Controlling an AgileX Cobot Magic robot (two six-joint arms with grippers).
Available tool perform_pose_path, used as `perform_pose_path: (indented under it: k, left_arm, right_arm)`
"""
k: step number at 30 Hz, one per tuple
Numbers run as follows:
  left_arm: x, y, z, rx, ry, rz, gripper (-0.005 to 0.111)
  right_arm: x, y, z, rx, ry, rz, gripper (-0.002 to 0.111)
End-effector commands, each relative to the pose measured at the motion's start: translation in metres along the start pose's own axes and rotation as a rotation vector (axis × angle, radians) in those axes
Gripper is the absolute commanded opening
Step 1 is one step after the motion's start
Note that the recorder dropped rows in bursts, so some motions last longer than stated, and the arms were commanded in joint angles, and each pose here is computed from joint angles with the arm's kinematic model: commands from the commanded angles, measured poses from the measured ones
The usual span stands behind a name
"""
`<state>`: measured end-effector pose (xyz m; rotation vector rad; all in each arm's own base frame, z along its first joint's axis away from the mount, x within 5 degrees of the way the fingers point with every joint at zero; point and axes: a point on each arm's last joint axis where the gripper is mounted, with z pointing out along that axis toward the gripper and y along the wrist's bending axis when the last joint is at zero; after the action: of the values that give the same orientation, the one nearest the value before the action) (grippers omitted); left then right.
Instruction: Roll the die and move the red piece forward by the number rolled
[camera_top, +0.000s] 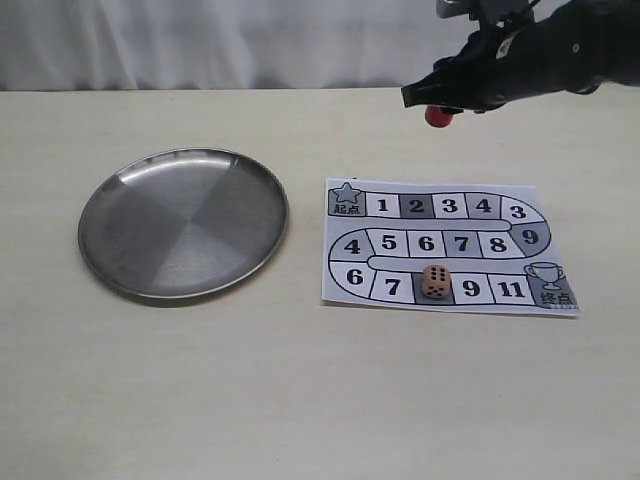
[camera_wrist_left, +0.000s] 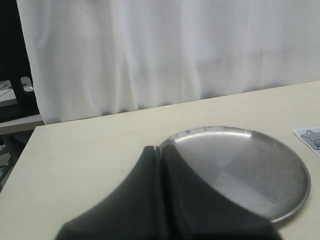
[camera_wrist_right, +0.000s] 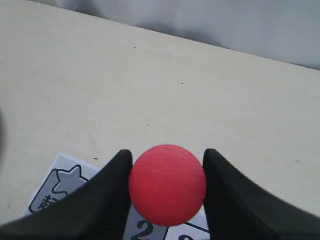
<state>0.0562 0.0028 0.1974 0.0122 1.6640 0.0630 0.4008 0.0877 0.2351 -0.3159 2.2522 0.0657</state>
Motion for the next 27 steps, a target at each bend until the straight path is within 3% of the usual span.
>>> perform_pose_path:
  k: [1,14,22,27]
  left_arm:
    - [0.0,-0.001,0.0,0.009,-0.009,-0.002,0.0]
    - [0.0,-0.001,0.0,0.009,-0.009,-0.002,0.0]
    - [0.0,-0.001,0.0,0.009,-0.009,-0.002,0.0]
    - [0.0,-0.001,0.0,0.009,-0.009,-0.002,0.0]
  right_arm:
    - [0.018,-0.012,0.018,0.02,0.087,0.002,0.004]
    - [0.084,-0.014,0.082,0.013,0.334,0.025,0.004]
    - [0.073,-0.015,0.07,0.017,0.316,0.026,0.004]
    - [0.039,-0.026,0.034,0.042,0.206,0.038,0.004]
